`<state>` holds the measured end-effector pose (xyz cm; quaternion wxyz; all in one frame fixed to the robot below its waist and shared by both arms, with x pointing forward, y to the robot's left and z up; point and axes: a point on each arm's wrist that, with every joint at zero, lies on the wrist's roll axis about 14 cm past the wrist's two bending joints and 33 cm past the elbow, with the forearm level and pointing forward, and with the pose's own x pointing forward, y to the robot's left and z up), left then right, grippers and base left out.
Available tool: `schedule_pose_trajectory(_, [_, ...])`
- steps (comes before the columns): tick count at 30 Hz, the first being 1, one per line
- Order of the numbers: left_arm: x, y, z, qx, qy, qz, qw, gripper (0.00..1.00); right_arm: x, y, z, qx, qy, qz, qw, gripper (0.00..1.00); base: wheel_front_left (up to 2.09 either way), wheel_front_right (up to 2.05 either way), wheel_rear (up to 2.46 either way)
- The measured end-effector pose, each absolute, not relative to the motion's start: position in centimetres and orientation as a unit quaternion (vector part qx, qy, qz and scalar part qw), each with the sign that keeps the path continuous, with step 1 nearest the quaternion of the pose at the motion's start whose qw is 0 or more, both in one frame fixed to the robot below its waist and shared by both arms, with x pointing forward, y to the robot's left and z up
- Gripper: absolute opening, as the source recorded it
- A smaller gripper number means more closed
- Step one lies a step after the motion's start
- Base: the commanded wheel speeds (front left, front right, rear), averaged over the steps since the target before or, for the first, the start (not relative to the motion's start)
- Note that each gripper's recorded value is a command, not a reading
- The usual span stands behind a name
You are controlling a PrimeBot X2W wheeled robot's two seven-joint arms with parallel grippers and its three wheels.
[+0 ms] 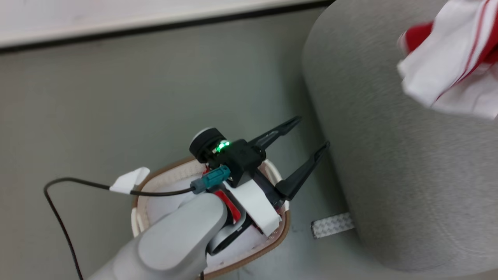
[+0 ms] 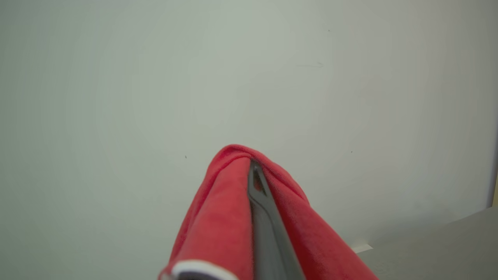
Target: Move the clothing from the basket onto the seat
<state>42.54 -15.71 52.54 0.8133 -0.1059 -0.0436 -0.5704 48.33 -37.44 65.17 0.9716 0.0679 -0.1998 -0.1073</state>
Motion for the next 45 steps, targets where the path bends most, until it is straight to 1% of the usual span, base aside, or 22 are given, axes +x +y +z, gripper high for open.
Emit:
schedule_pose_trajectory(4, [45.2,-13.8,49.2,-0.116,-0.017,-0.547,0.829,1.00,52.7,-40.3,64.9,0.051,-0.188,-0.133,0.972,0.00,0.00,0.00,0.00])
schedule_pose_trajectory(6, [46.4,-12.7,47.4,-0.118,-0.003,-0.532,0.839,1.00,54.7,-41.5,63.5,0.040,-0.164,-0.147,0.975,0.00,0.00,0.00,0.00])
schedule_pose_trajectory(10, [47.8,-9.9,44.3,-0.119,0.026,-0.497,0.859,1.00,57.7,-43.5,57.8,0.019,-0.090,-0.179,0.980,0.00,0.00,0.00,0.00])
schedule_pose_trajectory(14, [48.7,-7.3,42.0,-0.114,0.050,-0.464,0.877,1.00,58.8,-44.6,50.3,-0.004,0.017,-0.204,0.979,0.00,0.00,0.00,0.00])
schedule_pose_trajectory(15, [48.8,-6.8,41.5,-0.113,0.055,-0.456,0.881,1.00,58.8,-44.5,48.2,-0.007,0.050,-0.206,0.977,0.07,0.00,0.00,0.00])
schedule_pose_trajectory(16, [48.9,-6.3,41.1,-0.112,0.059,-0.451,0.884,1.00,58.9,-44.1,46.4,-0.013,0.080,-0.202,0.976,0.35,0.00,0.00,0.00])
schedule_pose_trajectory(17, [49.0,-5.9,40.8,-0.111,0.063,-0.445,0.886,1.00,58.9,-43.7,44.8,-0.016,0.106,-0.199,0.974,0.44,0.00,0.00,0.00])
schedule_pose_trajectory(19, [49.1,-5.5,40.6,-0.110,0.067,-0.439,0.889,1.00,58.3,-43.2,42.1,-0.014,0.157,-0.198,0.968,0.51,0.00,0.00,0.00])
schedule_pose_trajectory(22, [49.2,-5.6,41.4,-0.113,0.058,-0.438,0.890,1.00,56.6,-43.0,39.6,-0.008,0.225,-0.202,0.953,0.76,0.00,0.00,0.00])
schedule_pose_trajectory(24, [49.3,-5.6,41.9,-0.111,0.053,-0.437,0.891,1.00,55.8,-43.0,39.1,-0.005,0.251,-0.202,0.947,1.00,0.00,0.00,0.00])
schedule_pose_trajectory(28, [48.7,-5.6,42.6,-0.107,0.051,-0.437,0.892,1.00,54.9,-42.5,39.7,-0.013,0.274,-0.190,0.943,1.00,0.00,0.00,0.00])
schedule_pose_trajectory(32, [47.8,-5.3,44.1,-0.106,0.047,-0.429,0.896,1.00,52.6,-41.5,40.0,-0.018,0.317,-0.173,0.932,1.00,0.00,0.00,0.00])
schedule_pose_trajectory(35, [47.0,-4.9,45.6,-0.106,0.039,-0.416,0.902,1.00,50.9,-41.0,41.7,-0.038,0.336,-0.156,0.928,1.00,0.00,0.00,0.00])
schedule_pose_trajectory(38, [46.1,-4.1,47.5,-0.103,0.026,-0.400,0.910,1.00,50.2,-40.6,45.4,-0.052,0.314,-0.138,0.938,1.00,0.00,0.00,0.00])
schedule_pose_trajectory(41, [45.4,-3.2,49.7,-0.102,0.007,-0.381,0.919,1.00,49.5,-39.2,49.4,-0.054,0.271,-0.110,0.955,1.00,0.00,0.00,0.00])
schedule_pose_trajectory(45, [44.7,-1.4,53.3,-0.096,-0.032,-0.349,0.932,1.00,48.4,-37.0,55.9,-0.056,0.176,-0.067,0.980,1.00,0.00,0.00,0.00])
